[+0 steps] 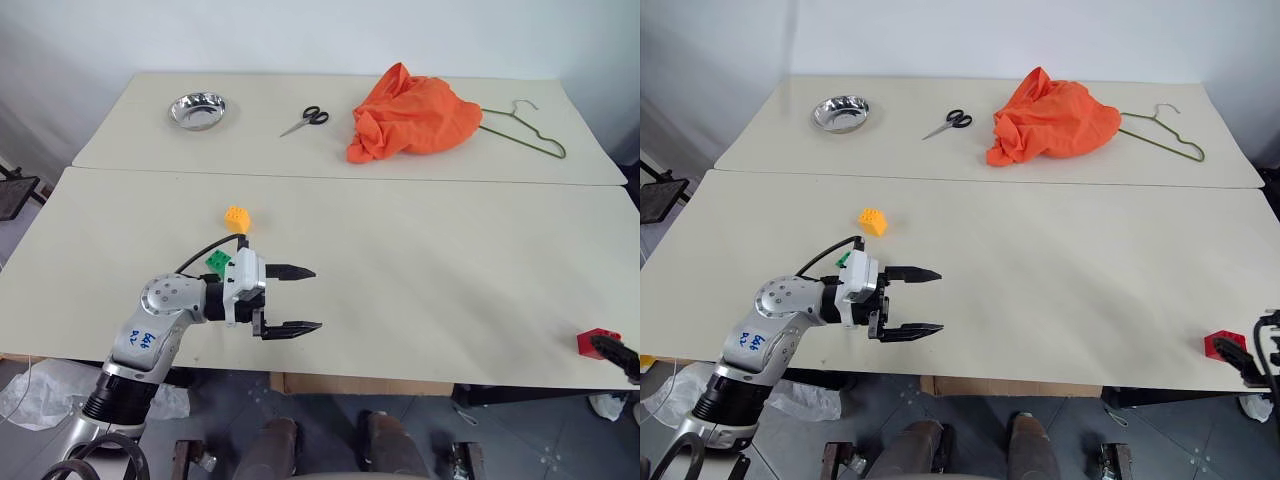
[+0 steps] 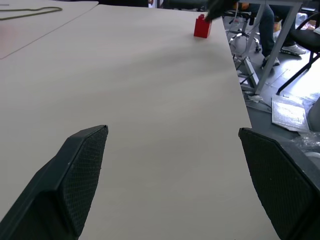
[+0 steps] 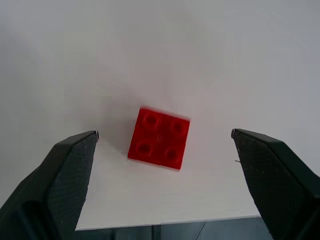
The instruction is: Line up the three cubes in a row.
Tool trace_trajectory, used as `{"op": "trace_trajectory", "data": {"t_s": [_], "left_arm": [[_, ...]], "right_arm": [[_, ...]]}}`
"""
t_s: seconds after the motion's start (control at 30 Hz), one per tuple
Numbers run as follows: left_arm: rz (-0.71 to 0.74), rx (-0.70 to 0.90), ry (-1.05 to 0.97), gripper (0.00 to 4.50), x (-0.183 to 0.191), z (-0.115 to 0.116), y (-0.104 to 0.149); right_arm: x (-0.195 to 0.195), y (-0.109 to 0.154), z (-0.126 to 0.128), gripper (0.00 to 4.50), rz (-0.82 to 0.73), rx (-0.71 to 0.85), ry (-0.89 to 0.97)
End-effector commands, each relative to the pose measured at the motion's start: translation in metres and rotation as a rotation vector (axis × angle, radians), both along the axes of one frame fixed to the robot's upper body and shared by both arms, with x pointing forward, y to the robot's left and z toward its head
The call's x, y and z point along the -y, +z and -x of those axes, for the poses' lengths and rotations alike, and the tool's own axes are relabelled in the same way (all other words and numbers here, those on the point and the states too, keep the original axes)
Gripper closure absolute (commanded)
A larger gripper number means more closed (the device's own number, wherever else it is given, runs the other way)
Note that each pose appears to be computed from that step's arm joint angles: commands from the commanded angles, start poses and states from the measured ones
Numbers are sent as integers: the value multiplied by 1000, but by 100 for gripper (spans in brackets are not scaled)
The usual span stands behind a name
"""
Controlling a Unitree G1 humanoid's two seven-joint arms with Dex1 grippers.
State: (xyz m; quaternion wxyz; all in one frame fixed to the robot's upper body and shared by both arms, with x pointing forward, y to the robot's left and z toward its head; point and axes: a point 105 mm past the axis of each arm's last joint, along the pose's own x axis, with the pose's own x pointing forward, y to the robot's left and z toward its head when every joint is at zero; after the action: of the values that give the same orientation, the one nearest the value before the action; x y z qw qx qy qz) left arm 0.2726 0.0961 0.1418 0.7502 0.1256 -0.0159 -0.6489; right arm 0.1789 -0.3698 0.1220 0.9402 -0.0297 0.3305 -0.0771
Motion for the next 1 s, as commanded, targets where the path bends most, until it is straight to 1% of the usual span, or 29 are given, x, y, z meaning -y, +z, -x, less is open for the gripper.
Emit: {"op": "trace_trajectory", "data": {"t_s": [0.03,0.1,0.2,0.27,0.4,0.47,0.67,0.7,0.73,0.8,1.0], "left_arm": [[-9,51,4,5,-1,1,8],[-12,55,7,5,-2,0,9],[-13,59,9,0,-2,0,10],[-13,60,11,0,-3,-1,11],[-16,62,20,0,-5,-1,11],[-15,63,23,0,-5,-1,11],[-17,67,38,0,-8,-1,11],[-18,67,40,0,-9,-1,11],[-18,67,42,0,-9,-1,11],[-19,67,48,0,-10,0,11],[-19,66,58,0,-10,0,10]], "right_arm": [[1,-7,2,0,-29,-9,-38],[2,-13,2,0,-24,-18,-48],[-2,-16,-3,67,-38,11,-37],[-4,-15,-6,130,-41,34,-29],[-3,-19,-12,274,-24,45,-27],[-3,-21,-13,335,-25,47,-25],[2,-23,-18,335,9,42,-36],[4,-22,-18,317,32,39,-42],[6,-22,-19,296,48,36,-46],[-5,-23,-22,242,9,34,-1],[-10,-21,-26,40,-15,53,26]]}}
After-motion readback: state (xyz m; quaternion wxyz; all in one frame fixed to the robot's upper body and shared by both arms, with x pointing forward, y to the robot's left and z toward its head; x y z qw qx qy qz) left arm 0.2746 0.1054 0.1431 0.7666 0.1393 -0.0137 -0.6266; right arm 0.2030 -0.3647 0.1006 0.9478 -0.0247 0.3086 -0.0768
